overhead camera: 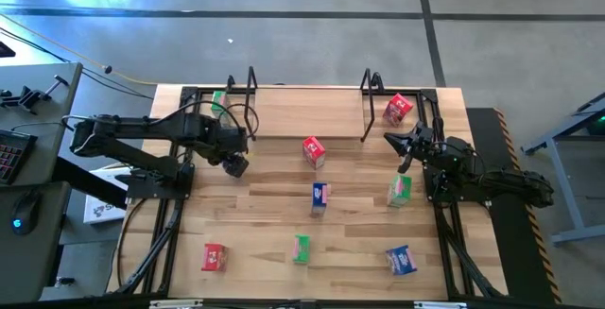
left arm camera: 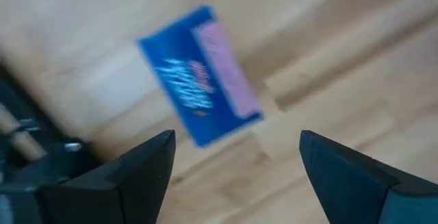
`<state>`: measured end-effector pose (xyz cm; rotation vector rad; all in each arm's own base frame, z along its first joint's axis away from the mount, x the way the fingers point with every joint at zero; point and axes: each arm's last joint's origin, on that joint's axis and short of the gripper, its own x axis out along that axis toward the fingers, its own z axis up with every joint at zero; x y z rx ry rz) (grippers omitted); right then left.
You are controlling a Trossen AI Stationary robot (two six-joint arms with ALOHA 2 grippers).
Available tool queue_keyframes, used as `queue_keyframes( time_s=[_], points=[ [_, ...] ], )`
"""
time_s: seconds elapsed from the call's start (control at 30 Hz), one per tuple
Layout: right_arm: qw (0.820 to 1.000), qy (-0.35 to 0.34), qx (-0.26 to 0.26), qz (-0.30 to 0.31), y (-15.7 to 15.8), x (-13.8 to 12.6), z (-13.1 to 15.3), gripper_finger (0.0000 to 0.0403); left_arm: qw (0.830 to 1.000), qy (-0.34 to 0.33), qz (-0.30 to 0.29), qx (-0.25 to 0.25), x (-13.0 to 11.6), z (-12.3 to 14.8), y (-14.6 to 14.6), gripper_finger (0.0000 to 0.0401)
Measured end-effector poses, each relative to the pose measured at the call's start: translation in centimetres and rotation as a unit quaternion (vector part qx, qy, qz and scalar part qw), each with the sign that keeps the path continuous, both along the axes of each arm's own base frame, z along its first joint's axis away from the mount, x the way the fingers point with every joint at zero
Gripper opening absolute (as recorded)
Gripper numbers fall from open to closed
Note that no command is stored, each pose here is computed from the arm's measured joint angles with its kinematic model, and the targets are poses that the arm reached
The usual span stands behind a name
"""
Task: Stack cereal on shelf
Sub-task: Put the top left blue cereal box on the shelf
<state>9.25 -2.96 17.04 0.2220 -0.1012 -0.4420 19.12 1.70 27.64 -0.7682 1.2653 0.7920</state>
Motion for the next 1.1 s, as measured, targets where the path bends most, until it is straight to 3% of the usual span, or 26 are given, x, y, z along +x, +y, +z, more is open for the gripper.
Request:
queue_keyframes(
  time_s=[0.37,0.8,1.1],
  points=[
    [1.0,0.0,0.0,0.0,0.0,0.0,0.0,0.0,0.999,0.008,0.031,0.019,0.6,-0.6,1.6,0.0306],
    [1.0,0.0,0.0,0.0,0.0,0.0,0.0,0.0,0.997,0.07,0.029,0.005,2.4,-3.0,3.0,0.0306],
    [1.0,0.0,0.0,0.0,0.0,0.0,0.0,0.0,0.997,0.079,0.013,0.002,2.8,-3.5,3.1,0.0302]
  ],
)
